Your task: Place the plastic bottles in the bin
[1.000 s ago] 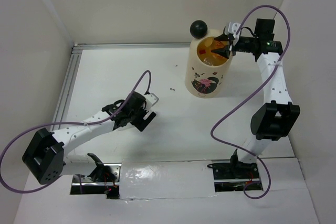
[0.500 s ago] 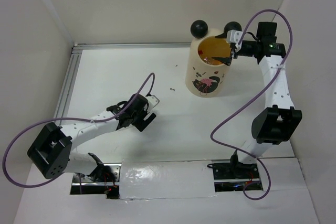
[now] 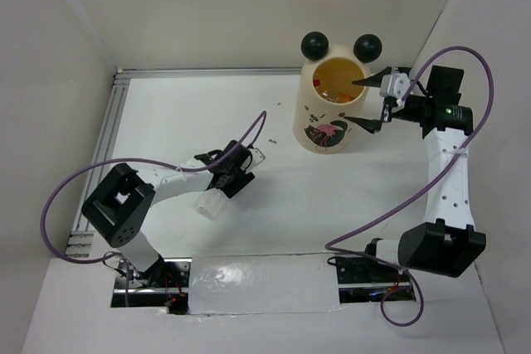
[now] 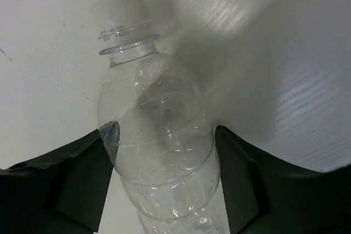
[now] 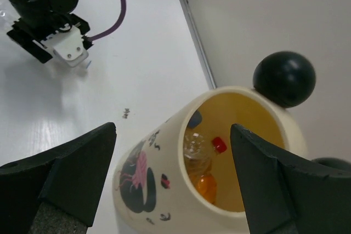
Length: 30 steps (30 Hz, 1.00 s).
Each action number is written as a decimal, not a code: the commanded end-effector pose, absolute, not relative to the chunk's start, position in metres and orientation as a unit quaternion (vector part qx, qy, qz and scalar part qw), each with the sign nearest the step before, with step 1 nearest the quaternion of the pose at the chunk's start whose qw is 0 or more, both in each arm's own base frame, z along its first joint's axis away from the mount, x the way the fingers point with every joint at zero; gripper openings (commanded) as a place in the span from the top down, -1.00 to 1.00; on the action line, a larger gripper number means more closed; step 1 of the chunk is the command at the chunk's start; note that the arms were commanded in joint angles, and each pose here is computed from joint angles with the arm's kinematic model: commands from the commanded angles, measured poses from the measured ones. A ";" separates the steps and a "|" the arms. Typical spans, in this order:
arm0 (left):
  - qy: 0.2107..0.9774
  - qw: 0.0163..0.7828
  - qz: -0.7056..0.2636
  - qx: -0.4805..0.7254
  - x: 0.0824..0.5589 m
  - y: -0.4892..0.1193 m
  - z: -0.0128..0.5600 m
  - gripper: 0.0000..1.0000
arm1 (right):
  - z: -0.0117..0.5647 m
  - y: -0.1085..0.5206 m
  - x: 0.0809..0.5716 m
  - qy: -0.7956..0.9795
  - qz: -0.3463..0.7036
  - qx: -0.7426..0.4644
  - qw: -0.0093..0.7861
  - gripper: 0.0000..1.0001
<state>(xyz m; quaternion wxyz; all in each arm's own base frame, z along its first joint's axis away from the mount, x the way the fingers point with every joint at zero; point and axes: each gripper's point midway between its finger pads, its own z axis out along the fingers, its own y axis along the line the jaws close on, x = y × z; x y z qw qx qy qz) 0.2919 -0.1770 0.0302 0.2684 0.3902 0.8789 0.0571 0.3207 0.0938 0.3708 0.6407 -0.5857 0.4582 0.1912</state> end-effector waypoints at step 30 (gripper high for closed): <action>0.373 0.857 -0.317 0.160 0.372 -0.413 0.546 0.91 | 0.197 0.085 0.205 0.644 0.246 -0.556 0.464 0.75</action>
